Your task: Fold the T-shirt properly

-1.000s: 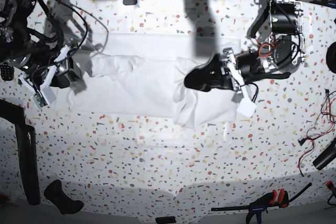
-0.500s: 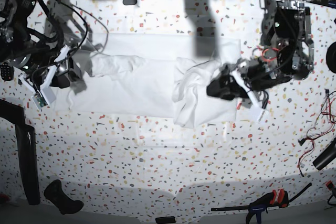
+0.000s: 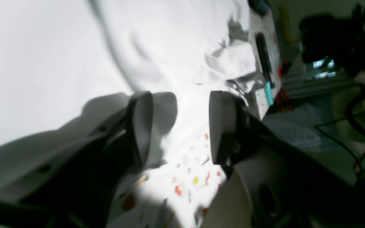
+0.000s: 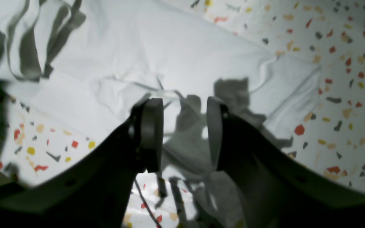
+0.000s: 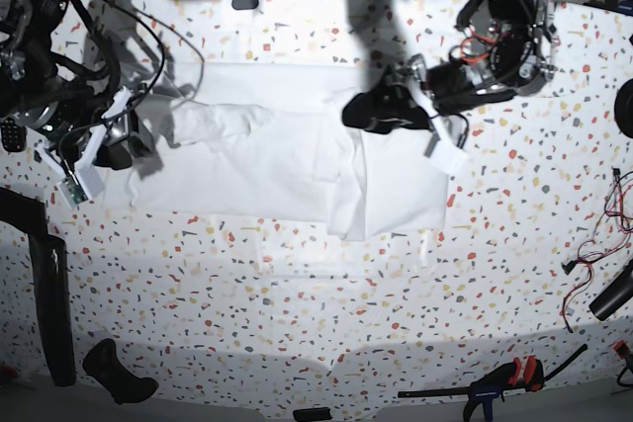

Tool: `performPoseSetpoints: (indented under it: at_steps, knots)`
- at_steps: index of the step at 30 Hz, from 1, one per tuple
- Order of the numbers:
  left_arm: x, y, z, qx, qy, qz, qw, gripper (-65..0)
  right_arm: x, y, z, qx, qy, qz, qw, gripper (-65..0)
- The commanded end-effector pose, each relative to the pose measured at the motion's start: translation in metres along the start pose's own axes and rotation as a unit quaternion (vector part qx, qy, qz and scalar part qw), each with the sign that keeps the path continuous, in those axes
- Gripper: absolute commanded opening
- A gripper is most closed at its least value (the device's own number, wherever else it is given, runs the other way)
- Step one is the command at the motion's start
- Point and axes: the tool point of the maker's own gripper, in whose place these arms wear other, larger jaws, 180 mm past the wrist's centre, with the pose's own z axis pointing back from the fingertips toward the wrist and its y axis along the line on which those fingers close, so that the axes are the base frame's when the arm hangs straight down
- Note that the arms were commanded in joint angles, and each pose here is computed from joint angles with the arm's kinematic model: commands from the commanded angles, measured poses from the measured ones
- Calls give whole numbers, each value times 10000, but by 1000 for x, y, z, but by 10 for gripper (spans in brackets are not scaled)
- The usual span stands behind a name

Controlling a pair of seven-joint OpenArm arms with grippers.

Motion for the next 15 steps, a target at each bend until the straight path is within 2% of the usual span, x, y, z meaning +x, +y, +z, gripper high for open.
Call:
performPoseSetpoints:
  at_steps: [1, 6, 9, 12, 15]
  knots:
    - [13, -9, -2, -122, -184, -192, 9996, -370, 15, -3, 5, -45, -261, 141, 9995, -423]
    - [-2, -6, -18, 179, 153, -665, 9975, -370, 26, -4, 6, -65, -468, 158, 9988, -423]
    - [-5, -6, -23, 252, 189, -828, 9961, -370, 30, -6, 6, -96, -577, 177, 9981, -423]
    - [-2, -8, -23, 187, 138, -791, 9966, -370, 27, -23, 5, -533, -520, 307, 9968, -423]
    - [-1, -9, -24, 179, 124, -801, 9965, -370, 5, -49, -4, -919, -160, -110, 9956, -423]
